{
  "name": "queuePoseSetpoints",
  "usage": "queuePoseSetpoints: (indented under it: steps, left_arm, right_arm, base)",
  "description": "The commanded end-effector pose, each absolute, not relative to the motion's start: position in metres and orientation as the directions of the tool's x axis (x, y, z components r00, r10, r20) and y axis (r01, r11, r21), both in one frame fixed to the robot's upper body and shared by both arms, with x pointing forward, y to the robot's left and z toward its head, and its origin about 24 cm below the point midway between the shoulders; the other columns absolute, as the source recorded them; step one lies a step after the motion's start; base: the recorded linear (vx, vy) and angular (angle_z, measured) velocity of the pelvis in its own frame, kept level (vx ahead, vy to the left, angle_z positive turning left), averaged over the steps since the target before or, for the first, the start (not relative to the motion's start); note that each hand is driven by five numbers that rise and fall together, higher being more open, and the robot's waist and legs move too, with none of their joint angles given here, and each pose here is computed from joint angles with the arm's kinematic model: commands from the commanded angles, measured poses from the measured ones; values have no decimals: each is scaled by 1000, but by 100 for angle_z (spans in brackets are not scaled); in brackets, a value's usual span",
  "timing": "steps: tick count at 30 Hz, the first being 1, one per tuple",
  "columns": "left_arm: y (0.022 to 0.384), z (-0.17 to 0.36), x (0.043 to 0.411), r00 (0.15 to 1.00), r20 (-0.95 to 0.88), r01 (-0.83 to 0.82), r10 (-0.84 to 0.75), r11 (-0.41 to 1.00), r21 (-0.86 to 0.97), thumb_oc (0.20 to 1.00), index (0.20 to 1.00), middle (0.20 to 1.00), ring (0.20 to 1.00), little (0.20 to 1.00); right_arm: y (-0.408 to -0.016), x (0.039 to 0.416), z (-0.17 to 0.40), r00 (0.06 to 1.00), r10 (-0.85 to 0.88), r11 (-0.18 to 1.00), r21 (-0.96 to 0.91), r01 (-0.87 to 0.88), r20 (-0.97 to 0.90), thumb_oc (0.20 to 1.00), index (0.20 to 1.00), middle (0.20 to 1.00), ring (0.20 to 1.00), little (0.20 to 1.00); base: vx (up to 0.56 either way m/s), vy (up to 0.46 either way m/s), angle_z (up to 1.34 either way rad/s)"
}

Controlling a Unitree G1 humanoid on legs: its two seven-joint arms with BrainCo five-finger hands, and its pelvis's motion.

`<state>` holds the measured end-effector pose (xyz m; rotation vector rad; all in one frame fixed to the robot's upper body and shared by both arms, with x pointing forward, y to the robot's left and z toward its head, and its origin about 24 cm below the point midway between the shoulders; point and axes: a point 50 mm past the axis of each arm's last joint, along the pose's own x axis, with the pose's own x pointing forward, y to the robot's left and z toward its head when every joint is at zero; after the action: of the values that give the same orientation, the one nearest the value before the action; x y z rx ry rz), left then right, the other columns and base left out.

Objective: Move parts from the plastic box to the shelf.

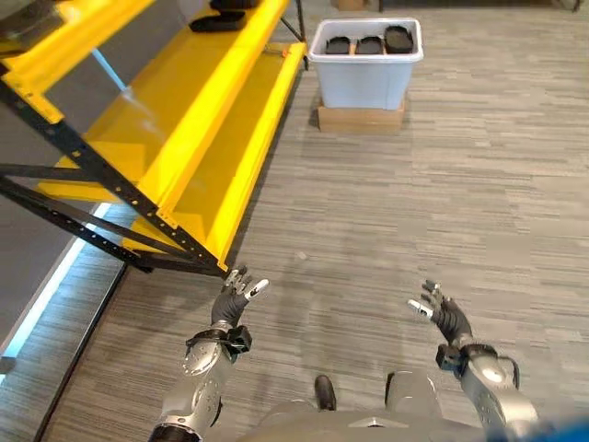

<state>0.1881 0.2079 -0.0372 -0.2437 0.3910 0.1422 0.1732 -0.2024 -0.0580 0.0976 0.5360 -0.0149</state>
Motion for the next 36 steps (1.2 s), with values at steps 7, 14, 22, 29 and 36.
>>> queuePoseSetpoints:
  steps: [7,14,22,29,36]
  left_arm:
    - [220,-15,199,955,-278,-149,100,975,-163,1000,1000,1000,1000,1000]
    - [204,-16,204,962,-269,-98,37,972,-215,1000,1000,1000,1000,1000]
    - [207,-16,200,959,-278,-122,52,963,-239,1000,1000,1000,1000,1000]
    - [209,-23,189,947,-315,-134,59,966,-222,1000,1000,1000,1000,1000]
    - [212,-25,187,946,-316,-141,69,967,-211,1000,1000,1000,1000,1000]
  right_arm:
    - [-195,191,-42,912,31,986,160,38,-408,1000,1000,1000,1000,1000]
    - [-212,184,-40,912,-8,991,119,63,-411,1000,1000,1000,1000,1000]
    - [-224,179,-41,905,-42,988,118,101,-424,1000,1000,1000,1000,1000]
    - [-225,175,-44,896,-60,990,86,109,-439,1000,1000,1000,1000,1000]
    - [-215,174,-50,889,-12,996,71,50,-458,1000,1000,1000,1000,1000]
  base:
    - [284,-92,16]
    - [422,-216,45]
    - [277,-222,-9]
    - [260,-16,-22]
    - [402,130,-38]
